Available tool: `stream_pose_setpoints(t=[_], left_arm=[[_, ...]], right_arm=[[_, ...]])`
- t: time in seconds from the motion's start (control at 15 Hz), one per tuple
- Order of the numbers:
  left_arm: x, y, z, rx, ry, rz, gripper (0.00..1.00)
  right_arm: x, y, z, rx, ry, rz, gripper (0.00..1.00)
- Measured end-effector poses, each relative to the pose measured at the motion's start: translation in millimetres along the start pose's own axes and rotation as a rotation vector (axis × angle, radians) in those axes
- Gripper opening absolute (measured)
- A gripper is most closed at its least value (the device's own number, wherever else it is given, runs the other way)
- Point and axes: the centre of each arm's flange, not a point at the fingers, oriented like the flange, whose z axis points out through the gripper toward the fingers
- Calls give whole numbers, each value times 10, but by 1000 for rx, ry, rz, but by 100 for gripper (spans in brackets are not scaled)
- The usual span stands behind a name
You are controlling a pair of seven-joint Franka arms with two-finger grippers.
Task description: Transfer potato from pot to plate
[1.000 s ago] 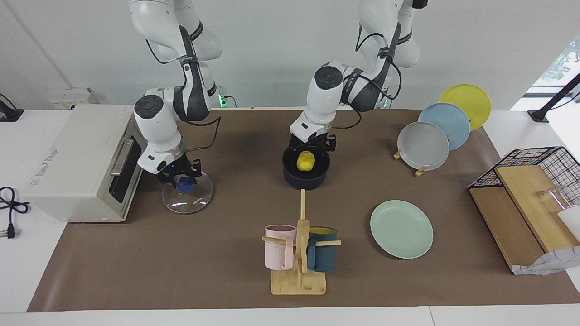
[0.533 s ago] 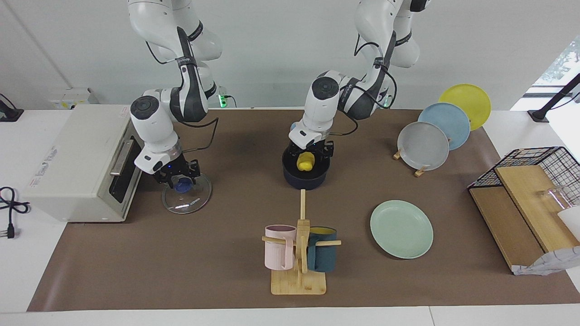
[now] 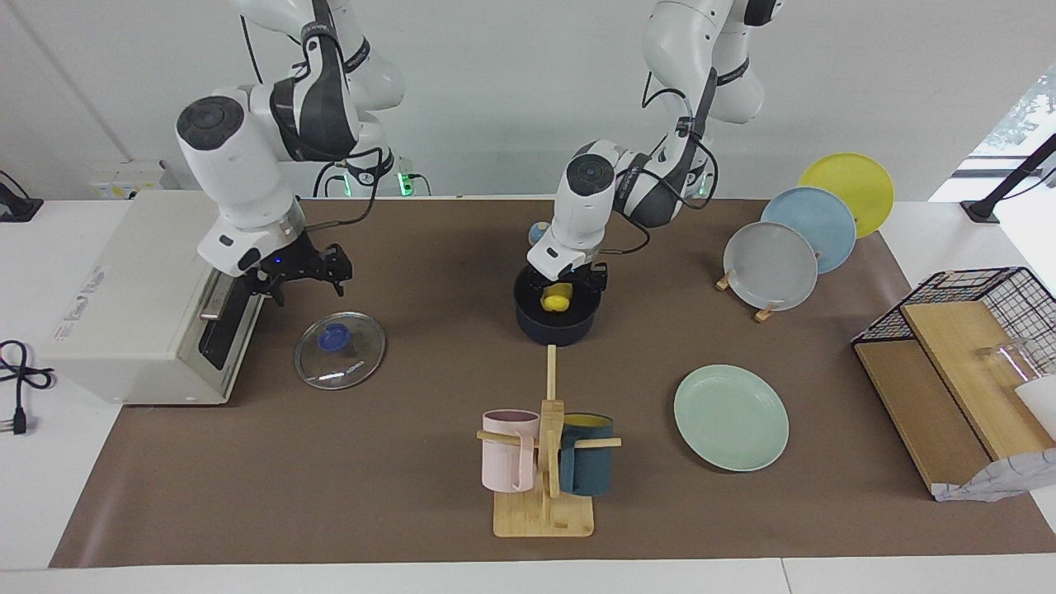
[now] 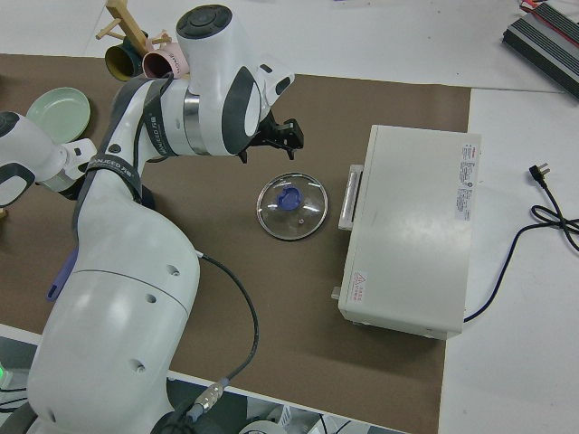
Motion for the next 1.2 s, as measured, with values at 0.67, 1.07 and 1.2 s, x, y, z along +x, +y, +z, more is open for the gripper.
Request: stream_pose_setpoints(t=[0.67, 1.07, 1.2], left_arm=[[-28, 63, 94, -2, 6, -11, 60], [-3, 37, 73, -3, 10, -31, 60], [24, 44, -53, -8, 14, -51, 60]], right_arm=[[-449, 60, -903, -29, -98, 37, 100], [-463, 109, -948, -32, -95, 110, 100], [-463, 119, -948, -32, -95, 119, 100]])
